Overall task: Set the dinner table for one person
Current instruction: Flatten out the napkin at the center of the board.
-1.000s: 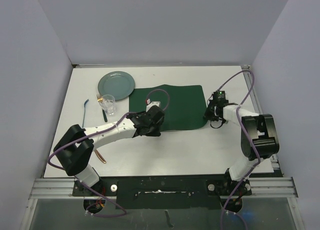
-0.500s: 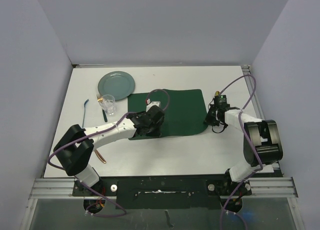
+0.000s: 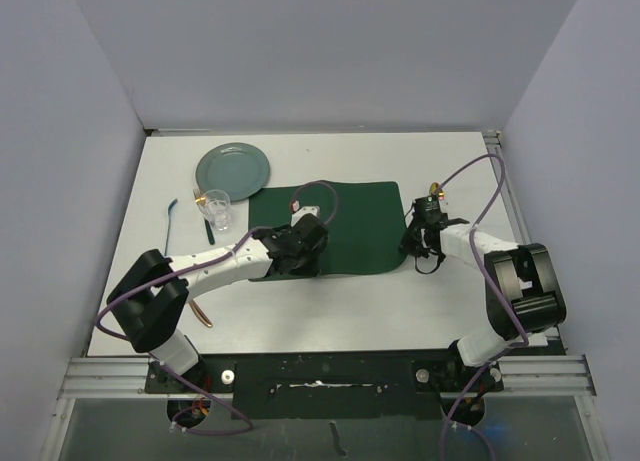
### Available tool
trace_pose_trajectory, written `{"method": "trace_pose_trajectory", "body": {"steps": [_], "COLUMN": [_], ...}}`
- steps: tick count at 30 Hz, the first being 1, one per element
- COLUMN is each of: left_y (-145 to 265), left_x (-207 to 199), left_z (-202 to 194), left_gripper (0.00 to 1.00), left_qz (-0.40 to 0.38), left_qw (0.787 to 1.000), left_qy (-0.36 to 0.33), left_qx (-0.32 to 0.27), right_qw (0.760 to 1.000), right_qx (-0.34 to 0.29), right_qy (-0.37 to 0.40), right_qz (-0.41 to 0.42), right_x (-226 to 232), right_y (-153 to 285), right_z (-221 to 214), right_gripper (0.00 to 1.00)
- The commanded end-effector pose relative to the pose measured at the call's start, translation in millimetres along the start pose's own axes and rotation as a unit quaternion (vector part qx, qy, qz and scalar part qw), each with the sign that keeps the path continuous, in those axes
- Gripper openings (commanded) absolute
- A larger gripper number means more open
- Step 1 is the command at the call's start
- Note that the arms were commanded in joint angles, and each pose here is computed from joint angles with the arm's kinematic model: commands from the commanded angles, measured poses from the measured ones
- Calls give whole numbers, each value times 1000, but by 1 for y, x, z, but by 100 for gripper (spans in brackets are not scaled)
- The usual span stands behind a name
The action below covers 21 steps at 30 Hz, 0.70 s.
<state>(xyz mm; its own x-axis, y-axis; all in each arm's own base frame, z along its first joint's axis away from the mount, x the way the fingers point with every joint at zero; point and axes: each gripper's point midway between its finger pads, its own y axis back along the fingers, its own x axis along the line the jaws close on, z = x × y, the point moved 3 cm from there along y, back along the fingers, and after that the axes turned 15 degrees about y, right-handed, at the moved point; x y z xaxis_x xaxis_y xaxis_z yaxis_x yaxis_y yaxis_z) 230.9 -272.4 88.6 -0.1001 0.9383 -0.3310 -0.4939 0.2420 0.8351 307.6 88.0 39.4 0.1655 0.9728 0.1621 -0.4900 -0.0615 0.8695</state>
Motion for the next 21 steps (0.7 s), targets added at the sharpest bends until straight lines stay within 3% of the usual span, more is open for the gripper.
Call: {"method": "trace_pose_trajectory", "body": {"steps": [1,15,21], "left_y": [10,-1,-5], "left_x": [-11,-12,-10], "left_z": [13,10,7], "left_gripper": [22,22,22], "left_qz": [-27,-24,-19], "left_qw": [999,1000,1000], "left_qy": [10,5,5], "left_qx": [-25,-17,-13], "right_qw": [1000,997,998], "right_qx": [6,-1,0], "right_qy": [-12,-15,-10], "right_qz": [-24,-75,-62], "right_x": [2,-12,-9], "right_y": [-3,8,7], "right_z": [-9,-12,-14], "right_gripper": [0,0,24]}}
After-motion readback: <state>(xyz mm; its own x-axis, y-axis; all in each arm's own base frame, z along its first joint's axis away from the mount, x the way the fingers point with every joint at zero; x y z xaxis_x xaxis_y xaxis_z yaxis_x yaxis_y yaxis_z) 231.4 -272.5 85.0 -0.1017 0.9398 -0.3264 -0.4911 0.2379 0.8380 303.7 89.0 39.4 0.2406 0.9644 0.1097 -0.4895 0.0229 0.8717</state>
